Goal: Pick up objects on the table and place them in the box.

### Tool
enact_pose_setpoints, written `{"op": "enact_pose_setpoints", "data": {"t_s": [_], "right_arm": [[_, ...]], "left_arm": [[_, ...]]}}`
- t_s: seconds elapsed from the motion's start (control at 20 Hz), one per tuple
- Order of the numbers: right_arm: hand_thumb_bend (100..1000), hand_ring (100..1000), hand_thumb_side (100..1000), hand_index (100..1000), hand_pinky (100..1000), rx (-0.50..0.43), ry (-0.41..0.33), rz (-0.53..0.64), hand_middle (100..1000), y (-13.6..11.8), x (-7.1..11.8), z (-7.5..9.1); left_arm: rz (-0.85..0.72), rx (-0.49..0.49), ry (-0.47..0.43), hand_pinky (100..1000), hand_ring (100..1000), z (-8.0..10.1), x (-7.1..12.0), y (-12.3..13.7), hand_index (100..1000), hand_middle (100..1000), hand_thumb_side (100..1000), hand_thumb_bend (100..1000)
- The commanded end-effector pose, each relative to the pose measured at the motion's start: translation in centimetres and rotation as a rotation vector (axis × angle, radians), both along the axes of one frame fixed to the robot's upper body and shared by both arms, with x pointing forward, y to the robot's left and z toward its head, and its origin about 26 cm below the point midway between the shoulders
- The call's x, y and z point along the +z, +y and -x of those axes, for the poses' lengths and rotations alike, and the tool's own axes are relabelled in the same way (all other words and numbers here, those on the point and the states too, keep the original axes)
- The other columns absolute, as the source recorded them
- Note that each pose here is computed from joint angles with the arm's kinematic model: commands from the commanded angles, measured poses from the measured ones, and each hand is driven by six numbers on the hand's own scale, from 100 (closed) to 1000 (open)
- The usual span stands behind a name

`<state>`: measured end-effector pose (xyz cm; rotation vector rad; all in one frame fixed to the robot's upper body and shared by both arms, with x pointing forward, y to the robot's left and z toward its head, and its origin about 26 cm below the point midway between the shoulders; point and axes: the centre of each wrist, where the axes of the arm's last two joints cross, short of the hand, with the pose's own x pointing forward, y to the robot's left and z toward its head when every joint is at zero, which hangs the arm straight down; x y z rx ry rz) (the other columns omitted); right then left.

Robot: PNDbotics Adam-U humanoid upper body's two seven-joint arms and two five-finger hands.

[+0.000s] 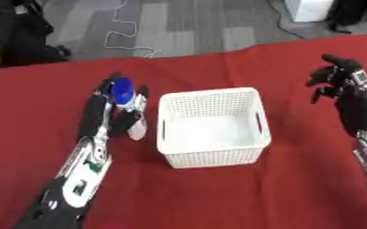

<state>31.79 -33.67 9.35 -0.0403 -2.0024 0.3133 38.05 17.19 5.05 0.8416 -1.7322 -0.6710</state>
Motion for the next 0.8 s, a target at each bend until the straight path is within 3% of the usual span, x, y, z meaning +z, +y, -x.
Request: {"op": "enact_pose_setpoints", "data": {"t_s": [0.05, 0.45, 0.5, 0.6, 0.65, 0.7, 0.75, 0.8], "right_arm": [[198, 595, 1000, 886, 364, 0.001, -0.025, 0.006, 596, -0.2, 0.9, -0.2], [200, 594, 1000, 886, 363, 0.001, -0.021, 0.003, 595, -0.3, 0.8, -0.2], [199, 594, 1000, 886, 363, 0.001, -0.021, 0.003, 595, -0.3, 0.8, -0.2], [199, 594, 1000, 886, 363, 0.000, -0.020, 0.002, 595, -0.3, 0.8, -0.2], [198, 594, 1000, 886, 363, 0.001, -0.020, 0.003, 594, -0.4, 0.8, -0.1], [198, 593, 1000, 886, 362, 0.001, -0.019, 0.004, 593, -0.4, 0.8, -0.1], [198, 593, 1000, 886, 362, 0.001, -0.019, 0.004, 593, -0.4, 0.8, -0.1], [198, 593, 1000, 886, 362, 0.001, -0.019, 0.004, 592, -0.4, 0.8, -0.1]], "left_arm": [[-0.018, 0.008, -0.023, 744, 753, -0.6, 0.9, 0.5, 969, 831, 1000, 262], [-0.036, 0.020, 0.027, 737, 722, -0.3, 0.1, 0.8, 972, 819, 1000, 238], [-0.038, 0.021, 0.032, 678, 660, -0.3, 0.0, 0.8, 985, 807, 1000, 241], [-0.035, 0.031, 0.033, 465, 483, -0.3, -0.1, 0.9, 977, 743, 1000, 226], [-0.032, 0.038, 0.033, 270, 344, -0.3, -0.1, 0.9, 914, 617, 1000, 189], [-0.028, 0.045, 0.030, 176, 275, -0.3, -0.1, 1.0, 875, 562, 980, 173], [-0.023, 0.055, 0.023, 100, 127, -0.3, 0.0, 1.0, 798, 425, 879, 122], [-0.018, 0.063, 0.016, 100, 100, -0.3, 0.1, 1.0, 738, 310, 798, 100]]}}
